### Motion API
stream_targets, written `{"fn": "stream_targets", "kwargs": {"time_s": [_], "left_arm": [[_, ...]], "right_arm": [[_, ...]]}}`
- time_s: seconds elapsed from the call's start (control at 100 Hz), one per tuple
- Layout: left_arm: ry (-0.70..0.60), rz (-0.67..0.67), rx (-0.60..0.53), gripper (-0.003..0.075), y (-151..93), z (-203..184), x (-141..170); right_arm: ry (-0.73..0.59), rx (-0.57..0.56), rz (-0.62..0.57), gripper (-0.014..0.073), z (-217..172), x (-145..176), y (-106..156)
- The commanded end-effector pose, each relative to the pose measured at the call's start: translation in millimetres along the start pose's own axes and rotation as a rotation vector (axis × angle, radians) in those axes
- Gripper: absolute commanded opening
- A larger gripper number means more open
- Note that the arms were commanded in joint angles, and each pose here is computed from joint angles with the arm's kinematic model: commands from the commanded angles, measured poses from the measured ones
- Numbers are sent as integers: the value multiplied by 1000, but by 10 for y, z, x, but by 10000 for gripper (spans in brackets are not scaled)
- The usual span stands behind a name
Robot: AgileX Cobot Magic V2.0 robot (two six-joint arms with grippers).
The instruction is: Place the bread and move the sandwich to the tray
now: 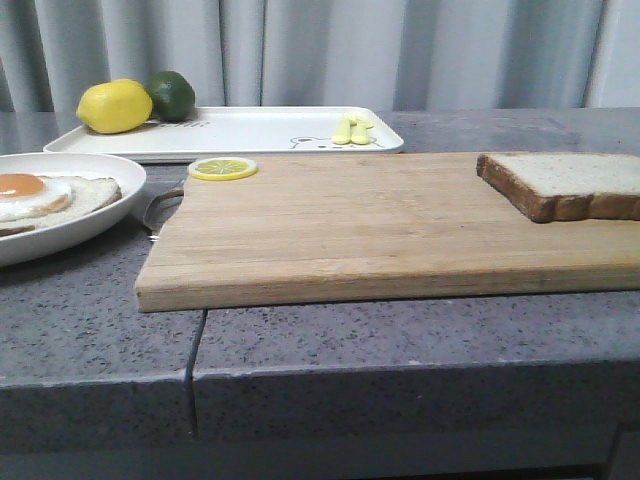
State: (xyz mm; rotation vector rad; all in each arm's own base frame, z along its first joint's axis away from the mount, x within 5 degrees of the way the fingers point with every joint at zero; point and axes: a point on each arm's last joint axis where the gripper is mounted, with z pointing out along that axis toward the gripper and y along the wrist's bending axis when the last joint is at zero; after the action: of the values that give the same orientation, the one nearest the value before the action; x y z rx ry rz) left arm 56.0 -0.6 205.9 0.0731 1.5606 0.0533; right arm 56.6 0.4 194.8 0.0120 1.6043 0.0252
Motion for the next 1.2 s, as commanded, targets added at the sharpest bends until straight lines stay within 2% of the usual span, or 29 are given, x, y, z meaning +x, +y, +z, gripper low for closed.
{"fn": "stream_targets", "kwargs": {"time_s": [0.0,0.94,1.19], "left_arm": [[-91,-14,-2,-20,0,-20,-34],[-99,-14,-3,-20,0,-21,-41],[-114,-150,2,-20,3,-22,-55]], "right_arm": [[-86,-5,-6,-60,-15,-69,4],[-91,-5,-6,-60,-15,-74,4],[-149,-8,-5,-60,-21,-126,8]]}}
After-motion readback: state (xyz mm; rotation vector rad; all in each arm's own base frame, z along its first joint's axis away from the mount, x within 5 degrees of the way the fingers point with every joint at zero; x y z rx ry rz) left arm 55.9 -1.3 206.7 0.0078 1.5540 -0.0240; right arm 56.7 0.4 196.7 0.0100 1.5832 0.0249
